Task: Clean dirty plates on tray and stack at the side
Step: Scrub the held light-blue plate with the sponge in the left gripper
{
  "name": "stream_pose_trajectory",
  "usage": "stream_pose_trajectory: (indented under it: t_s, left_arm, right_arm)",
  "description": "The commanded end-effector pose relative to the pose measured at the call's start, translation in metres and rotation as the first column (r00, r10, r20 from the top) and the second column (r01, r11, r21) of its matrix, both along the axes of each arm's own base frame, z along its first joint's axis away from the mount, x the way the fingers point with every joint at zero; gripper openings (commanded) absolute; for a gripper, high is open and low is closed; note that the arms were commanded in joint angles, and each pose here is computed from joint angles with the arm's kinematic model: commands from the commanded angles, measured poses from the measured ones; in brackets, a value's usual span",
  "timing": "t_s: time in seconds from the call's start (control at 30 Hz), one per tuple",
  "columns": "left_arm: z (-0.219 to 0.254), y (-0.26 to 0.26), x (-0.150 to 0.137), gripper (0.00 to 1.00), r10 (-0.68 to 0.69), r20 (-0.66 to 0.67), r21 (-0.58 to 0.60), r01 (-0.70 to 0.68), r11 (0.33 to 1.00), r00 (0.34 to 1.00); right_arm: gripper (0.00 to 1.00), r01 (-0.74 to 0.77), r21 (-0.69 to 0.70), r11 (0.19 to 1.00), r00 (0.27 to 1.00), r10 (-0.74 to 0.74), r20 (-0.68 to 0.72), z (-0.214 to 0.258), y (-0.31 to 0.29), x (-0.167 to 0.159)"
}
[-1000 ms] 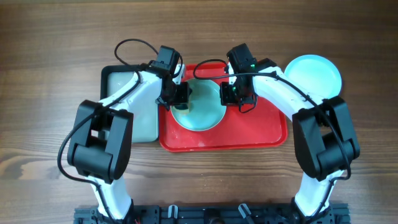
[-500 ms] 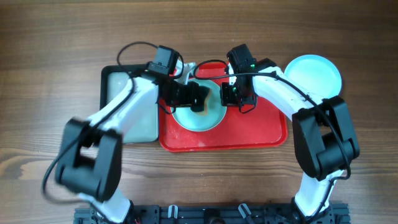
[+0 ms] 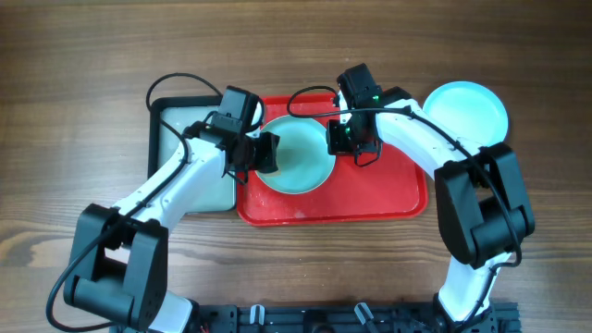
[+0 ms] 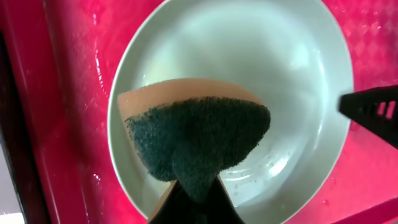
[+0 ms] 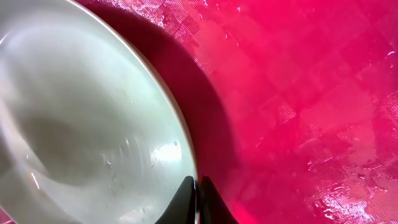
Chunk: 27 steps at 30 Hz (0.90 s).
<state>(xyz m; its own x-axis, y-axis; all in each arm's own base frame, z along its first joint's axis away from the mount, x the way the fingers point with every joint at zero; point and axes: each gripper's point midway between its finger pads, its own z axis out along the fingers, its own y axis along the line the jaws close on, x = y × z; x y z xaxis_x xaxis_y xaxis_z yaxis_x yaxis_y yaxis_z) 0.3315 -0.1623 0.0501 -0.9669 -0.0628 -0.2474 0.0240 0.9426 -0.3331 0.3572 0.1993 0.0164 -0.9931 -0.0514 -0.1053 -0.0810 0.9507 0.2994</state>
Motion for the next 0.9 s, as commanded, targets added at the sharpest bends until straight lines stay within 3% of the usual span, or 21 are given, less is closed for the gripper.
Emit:
stream_pose_trajectory:
  t_s: [0.0, 0.13, 0.27, 0.37, 0.47, 0.6, 0.7, 0.87]
  left_arm:
    - [-0.011, 0.003, -0.004, 0.04, 0.032, -0.025, 0.012, -0.032, 0.999, 0.999]
    - [-0.033, 0.003, -0.006, 0.04, 0.054, -0.037, 0.007, -0.053, 0.999, 0.998]
    - [-0.061, 0.007, -0.019, 0.04, 0.176, -0.165, 0.029, -0.174, 0.984, 0.971]
    - [-0.059, -0.028, -0.022, 0.04, 0.086, -0.224, -0.162, -0.124, 0.979, 0.971]
    - [-0.019, -0.056, 0.000, 0.04, 0.005, -0.125, -0.375, -0.052, 0.926, 0.992]
    - [0.056, -0.051, 0.030, 0.04, 0.031, 0.078, -0.442, 0.007, 0.897, 0.996]
    - [0.076, -0.032, 0.030, 0.04, 0.092, 0.143, -0.363, -0.035, 0.931, 0.985]
    - [0.030, 0.006, 0.020, 0.06, 0.099, 0.105, -0.095, -0.089, 0.991, 0.989]
  right_arm:
    - [0.05, 0.000, -0.005, 1.000, 1.000, -0.001, -0.017, -0.007, 0.001, -0.003]
    - [0.04, 0.001, -0.004, 1.000, 1.000, -0.001, -0.017, -0.007, 0.001, -0.003]
    - [0.04, 0.000, -0.008, 1.000, 1.000, -0.001, -0.024, -0.008, 0.001, -0.004]
    - [0.04, 0.000, -0.007, 1.000, 1.000, -0.001, -0.024, -0.008, 0.001, -0.004]
    - [0.04, 0.000, -0.007, 1.000, 1.000, 0.000, -0.024, -0.008, 0.001, -0.004]
    - [0.04, -0.001, -0.008, 1.000, 1.000, 0.001, -0.024, -0.008, 0.001, -0.004]
    - [0.04, -0.001, -0.007, 1.000, 1.000, 0.000, -0.023, -0.008, 0.001, -0.004]
    - [0.04, -0.001, -0.005, 1.000, 1.000, 0.001, -0.018, -0.007, 0.001, -0.003]
